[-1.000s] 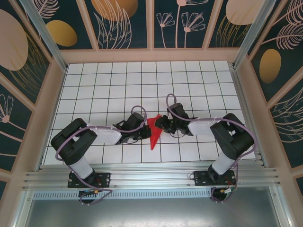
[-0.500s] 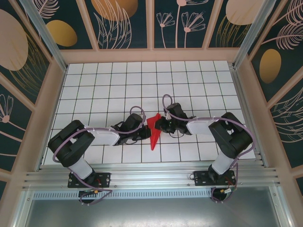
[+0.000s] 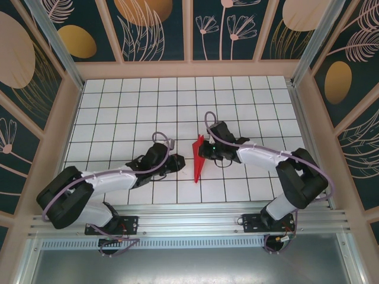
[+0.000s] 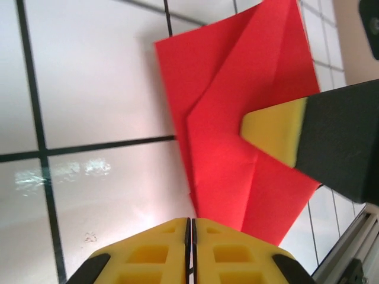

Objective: Fold a paper plane with a square sheet of paper (pick it up from the middle)
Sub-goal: Turn over the paper at the center of the table.

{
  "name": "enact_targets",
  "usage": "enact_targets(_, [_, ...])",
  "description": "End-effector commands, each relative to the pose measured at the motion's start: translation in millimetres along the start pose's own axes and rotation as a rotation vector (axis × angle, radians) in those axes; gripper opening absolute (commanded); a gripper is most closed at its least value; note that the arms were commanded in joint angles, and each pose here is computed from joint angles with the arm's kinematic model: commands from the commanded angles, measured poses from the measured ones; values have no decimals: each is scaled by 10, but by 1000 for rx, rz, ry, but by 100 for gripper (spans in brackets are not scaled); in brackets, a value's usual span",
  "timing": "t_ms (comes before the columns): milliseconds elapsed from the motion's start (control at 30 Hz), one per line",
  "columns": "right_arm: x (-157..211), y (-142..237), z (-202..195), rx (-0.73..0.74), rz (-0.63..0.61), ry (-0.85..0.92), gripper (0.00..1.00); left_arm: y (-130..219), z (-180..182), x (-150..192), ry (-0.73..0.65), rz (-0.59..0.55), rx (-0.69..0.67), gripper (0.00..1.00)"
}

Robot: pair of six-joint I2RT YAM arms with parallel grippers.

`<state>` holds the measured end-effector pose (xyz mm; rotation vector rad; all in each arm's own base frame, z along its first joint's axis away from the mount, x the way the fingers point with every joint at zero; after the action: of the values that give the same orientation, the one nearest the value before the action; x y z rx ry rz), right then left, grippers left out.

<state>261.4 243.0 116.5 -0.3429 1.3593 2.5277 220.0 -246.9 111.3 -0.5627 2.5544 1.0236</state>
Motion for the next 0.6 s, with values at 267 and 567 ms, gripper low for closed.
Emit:
enact_targets(267, [33,454,-280,886,-23,280,8,616,361,-217,91,-334,-186,15])
enact_targets(567, [279,-273,220,868,48,378,15,1137,565,-277,183,-544,-244,17])
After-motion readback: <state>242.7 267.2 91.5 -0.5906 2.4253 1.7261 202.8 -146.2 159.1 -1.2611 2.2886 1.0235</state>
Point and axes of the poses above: each hand's point on the last joint's axis, 136 mm out from that joint toward the fingers, its own y axis back along the fingers, its own z axis along the line the jaws close on, x = y × z, the point moved 5 cm from there along y, back along the fingers, and after that the axes turned 1 degree about -y, right-handed, at the moved point
